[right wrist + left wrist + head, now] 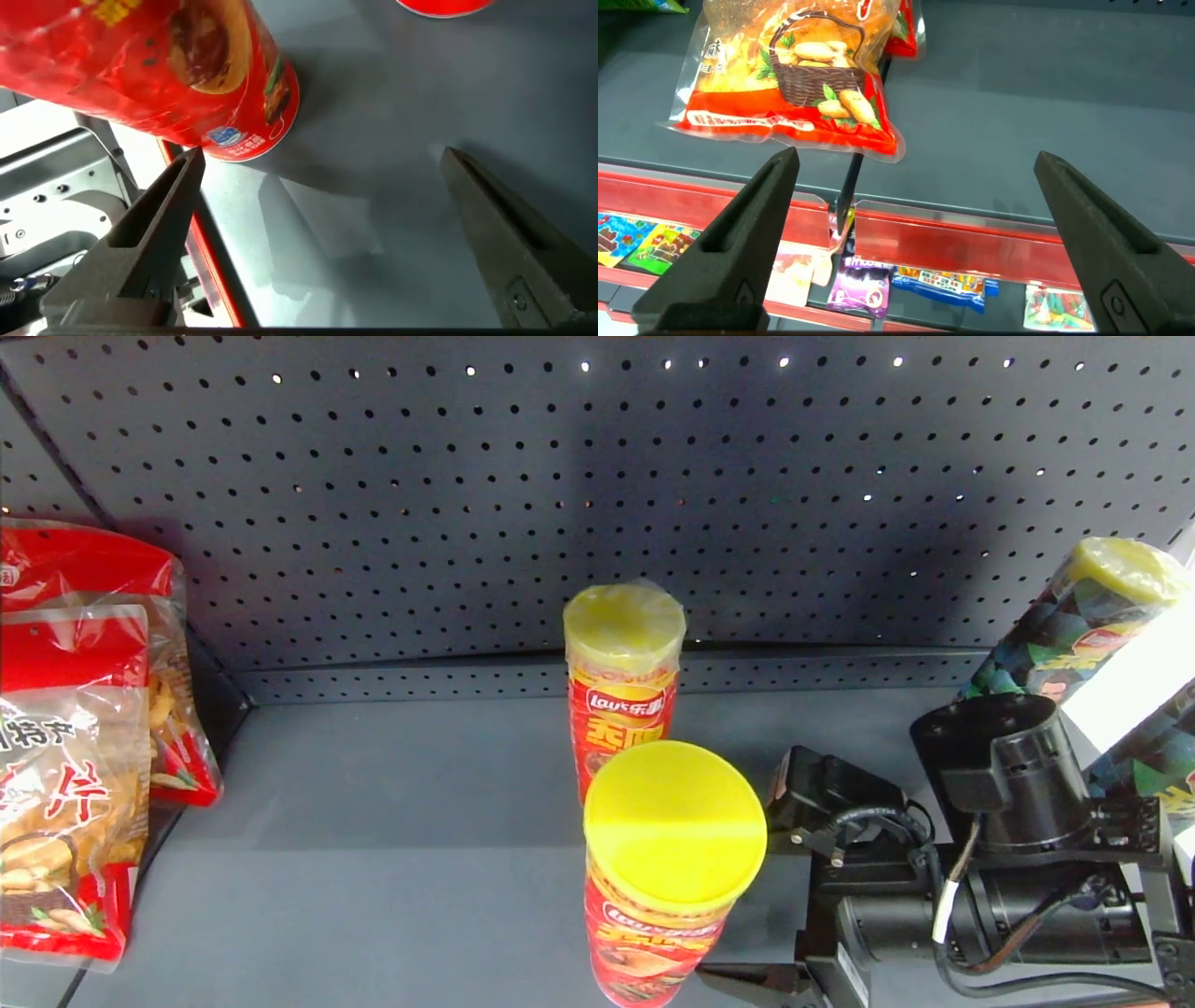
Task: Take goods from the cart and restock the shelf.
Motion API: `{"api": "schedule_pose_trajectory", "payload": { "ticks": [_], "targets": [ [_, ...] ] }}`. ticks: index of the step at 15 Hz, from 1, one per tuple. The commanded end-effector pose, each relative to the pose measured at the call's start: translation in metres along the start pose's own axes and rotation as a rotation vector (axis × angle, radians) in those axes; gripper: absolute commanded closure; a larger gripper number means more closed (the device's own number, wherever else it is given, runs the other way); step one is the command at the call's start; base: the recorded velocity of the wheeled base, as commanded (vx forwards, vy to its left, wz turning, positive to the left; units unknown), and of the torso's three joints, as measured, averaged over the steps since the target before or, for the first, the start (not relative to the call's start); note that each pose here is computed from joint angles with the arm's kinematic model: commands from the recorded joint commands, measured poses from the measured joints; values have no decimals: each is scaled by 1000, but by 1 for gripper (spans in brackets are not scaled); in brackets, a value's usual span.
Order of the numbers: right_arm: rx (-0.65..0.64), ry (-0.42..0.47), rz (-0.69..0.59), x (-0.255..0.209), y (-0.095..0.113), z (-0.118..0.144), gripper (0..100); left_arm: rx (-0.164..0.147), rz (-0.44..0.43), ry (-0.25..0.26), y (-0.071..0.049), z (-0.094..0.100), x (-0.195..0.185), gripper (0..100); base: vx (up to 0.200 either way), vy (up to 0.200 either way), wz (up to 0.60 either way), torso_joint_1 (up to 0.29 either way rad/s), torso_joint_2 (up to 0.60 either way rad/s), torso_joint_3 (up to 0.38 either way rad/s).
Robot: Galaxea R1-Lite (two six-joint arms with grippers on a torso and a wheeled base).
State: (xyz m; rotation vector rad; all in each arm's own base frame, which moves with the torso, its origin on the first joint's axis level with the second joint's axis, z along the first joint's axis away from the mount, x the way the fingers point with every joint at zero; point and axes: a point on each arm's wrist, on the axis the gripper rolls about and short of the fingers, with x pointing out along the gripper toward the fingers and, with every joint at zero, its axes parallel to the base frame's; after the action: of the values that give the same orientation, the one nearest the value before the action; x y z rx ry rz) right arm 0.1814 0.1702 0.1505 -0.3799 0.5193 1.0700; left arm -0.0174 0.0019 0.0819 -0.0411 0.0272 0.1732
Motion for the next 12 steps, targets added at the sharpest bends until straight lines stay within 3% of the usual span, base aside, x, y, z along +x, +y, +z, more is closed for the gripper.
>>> {"api": "schedule_pose_trajectory", "payload": {
  "ticks": [1, 12],
  "targets": [
    [1, 8, 5, 3, 0, 0, 0, 0, 1, 1, 0, 0, 0, 0, 0, 0, 0, 0, 0, 0],
    [-3, -8, 3, 3, 0, 0, 0, 0, 1, 1, 0, 0, 0, 0, 0, 0, 0, 0, 0, 0]
  ]
}}
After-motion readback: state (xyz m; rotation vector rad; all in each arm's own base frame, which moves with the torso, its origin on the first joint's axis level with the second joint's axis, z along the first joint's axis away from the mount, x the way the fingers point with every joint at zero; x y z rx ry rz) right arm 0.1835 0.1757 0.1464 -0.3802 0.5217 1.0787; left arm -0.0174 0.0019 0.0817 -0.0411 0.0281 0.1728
